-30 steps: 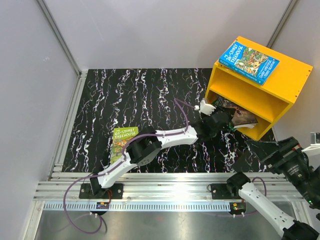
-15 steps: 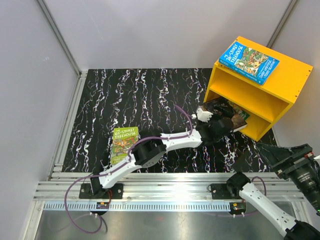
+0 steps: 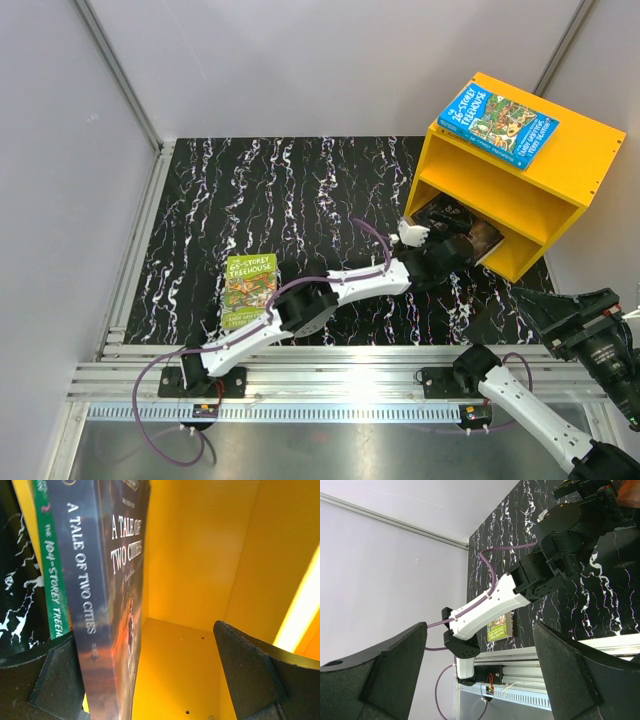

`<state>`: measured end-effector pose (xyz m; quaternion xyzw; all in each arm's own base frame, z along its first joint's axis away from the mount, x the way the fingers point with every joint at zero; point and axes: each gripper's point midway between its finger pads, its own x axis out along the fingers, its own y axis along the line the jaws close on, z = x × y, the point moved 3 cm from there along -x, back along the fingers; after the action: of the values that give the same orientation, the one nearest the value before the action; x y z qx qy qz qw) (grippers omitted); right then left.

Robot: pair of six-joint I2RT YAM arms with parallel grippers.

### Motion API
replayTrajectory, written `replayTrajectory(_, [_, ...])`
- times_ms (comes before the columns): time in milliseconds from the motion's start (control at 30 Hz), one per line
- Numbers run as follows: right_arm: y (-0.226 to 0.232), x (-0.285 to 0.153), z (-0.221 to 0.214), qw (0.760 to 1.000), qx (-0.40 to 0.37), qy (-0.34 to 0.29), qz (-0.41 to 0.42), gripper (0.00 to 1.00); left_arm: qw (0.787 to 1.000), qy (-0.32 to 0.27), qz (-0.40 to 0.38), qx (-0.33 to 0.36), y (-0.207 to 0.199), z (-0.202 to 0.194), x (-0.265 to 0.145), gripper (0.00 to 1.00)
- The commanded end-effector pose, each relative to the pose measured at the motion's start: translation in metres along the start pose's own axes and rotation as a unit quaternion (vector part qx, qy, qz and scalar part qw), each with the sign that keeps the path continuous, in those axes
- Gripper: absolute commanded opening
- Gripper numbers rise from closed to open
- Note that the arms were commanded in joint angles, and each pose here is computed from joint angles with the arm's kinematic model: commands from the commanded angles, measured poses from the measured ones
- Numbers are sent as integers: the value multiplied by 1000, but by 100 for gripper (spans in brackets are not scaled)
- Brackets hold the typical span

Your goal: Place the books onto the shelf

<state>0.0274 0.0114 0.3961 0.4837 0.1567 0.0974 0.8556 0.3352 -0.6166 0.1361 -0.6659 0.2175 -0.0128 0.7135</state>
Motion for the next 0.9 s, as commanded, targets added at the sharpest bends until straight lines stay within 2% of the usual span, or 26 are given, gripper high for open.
replayTrajectory(0, [-31, -4, -10, 998, -12, 24, -64, 93, 995, 20, -42, -84, -45, -3, -3, 99])
replayTrajectory(67, [-32, -3, -11, 997, -13, 26, -67, 93, 996, 24, -43, -81, -38, 3, -4, 99])
replayTrajectory(167, [-36, -1, -14, 997, -16, 34, -71, 93, 990, 73, -51, -108, -44, 2, -10, 99])
replayTrajectory(200, [-37, 0, -15, 997, -16, 35, -72, 94, 990, 94, -31, -95, -26, -1, -12, 99])
replayTrajectory(267, [-41, 3, -20, 996, -16, 43, -74, 94, 990, 103, -34, -95, -31, 3, -21, 99])
replayTrajectory(300, [-41, 4, -22, 996, -15, 44, -73, 93, 991, 104, -21, -82, -15, 6, -23, 99])
replayTrajectory(433, [-42, 8, -27, 996, -13, 55, -72, 93, 987, 123, -25, -98, -12, 12, -26, 99])
replayTrajectory(633, [-44, 8, -30, 995, -11, 64, -76, 92, 984, 150, -31, -89, -18, 12, -31, 99])
replayTrajectory(800, [-48, 7, -33, 993, -14, 72, -89, 91, 986, 152, -8, -71, -7, 34, -47, 99])
replayTrajectory(833, [-50, 7, -35, 993, -15, 75, -93, 91, 986, 153, -8, -73, -16, 40, -55, 99])
replayTrajectory(867, [-51, 8, -35, 992, -16, 76, -96, 91, 987, 151, 12, -60, 2, 47, -57, 99])
